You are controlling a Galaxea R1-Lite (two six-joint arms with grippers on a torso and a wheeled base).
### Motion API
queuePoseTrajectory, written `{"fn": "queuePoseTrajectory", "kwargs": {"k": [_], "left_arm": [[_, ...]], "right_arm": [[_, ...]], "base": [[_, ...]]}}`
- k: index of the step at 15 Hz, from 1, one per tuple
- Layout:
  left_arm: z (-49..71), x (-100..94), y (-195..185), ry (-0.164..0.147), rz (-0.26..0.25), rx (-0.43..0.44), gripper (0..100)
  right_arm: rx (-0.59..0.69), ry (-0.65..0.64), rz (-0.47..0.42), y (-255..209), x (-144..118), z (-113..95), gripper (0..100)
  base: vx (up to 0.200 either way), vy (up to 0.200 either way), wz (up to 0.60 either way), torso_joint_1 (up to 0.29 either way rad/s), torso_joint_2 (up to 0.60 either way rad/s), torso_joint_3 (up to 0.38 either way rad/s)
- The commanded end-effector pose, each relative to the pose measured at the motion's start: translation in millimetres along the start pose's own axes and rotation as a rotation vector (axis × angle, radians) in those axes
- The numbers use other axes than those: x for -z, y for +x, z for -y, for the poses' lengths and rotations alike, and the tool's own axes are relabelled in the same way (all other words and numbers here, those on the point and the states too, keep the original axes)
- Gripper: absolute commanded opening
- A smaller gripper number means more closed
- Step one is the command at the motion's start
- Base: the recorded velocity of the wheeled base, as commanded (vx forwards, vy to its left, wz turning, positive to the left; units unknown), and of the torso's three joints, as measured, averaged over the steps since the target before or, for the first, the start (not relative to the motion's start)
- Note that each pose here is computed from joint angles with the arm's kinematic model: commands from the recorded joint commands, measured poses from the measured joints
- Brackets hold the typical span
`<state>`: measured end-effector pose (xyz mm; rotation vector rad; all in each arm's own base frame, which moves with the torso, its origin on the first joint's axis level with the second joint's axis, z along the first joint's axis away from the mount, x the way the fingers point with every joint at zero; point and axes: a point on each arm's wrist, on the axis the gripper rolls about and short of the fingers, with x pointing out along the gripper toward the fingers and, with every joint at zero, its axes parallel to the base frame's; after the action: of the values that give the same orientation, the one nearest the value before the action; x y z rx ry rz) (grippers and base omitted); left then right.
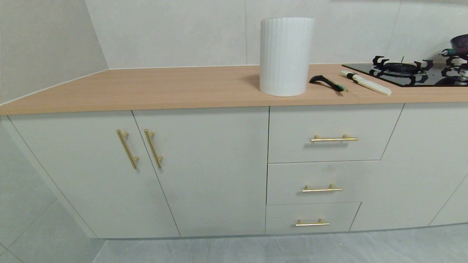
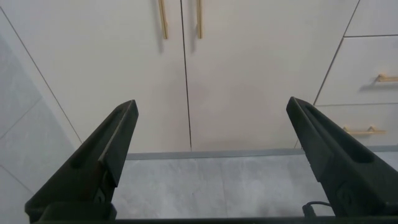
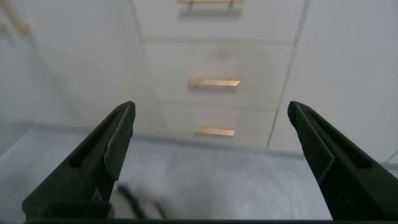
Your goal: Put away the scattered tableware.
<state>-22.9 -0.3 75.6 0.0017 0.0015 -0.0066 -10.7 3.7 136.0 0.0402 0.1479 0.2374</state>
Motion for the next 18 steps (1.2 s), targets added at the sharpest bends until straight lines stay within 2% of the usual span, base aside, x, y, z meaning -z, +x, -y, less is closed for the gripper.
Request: {"fn": "queuePoseTrajectory", "kwargs": {"k": [1,5,8,13,14,18], "left_arm": [[0.0,0.0,0.1,0.0,-0.002,0.0,100],[0.0,0.0,0.1,0.0,-0.002,0.0,100],[0.0,0.0,0.1,0.0,-0.002,0.0,100],[0.0,0.0,0.0,0.0,0.0,0.0,100],[0.0,0.0,0.1,0.0,-0.002,0.0,100],[0.0,0.0,0.1,0.0,-0.002,0.0,100]], "right_arm": [[-0.064,0.021,-0.232,49.1,-41.5,5.2,100],[-0.083,0.019,-0.363,114.8,-71.9,10.3,100],[-0.082,0.025,-0.426,170.3,-71.9,16.2,100],[-0.081,0.032,-0.493,248.4,-41.7,25.3,100],[-0.077,0.038,-0.525,268.9,-27.1,28.2,100],[-0.036,0.004,-0.558,322.9,13.5,24.1,100]], "base": [[0.0,0.0,0.0,0.0,0.0,0.0],[0.0,0.0,0.0,0.0,0.0,0.0],[0.0,0.0,0.0,0.0,0.0,0.0],[0.0,0.0,0.0,0.0,0.0,0.0],[0.0,0.0,0.0,0.0,0.0,0.0],[0.0,0.0,0.0,0.0,0.0,0.0]]}}
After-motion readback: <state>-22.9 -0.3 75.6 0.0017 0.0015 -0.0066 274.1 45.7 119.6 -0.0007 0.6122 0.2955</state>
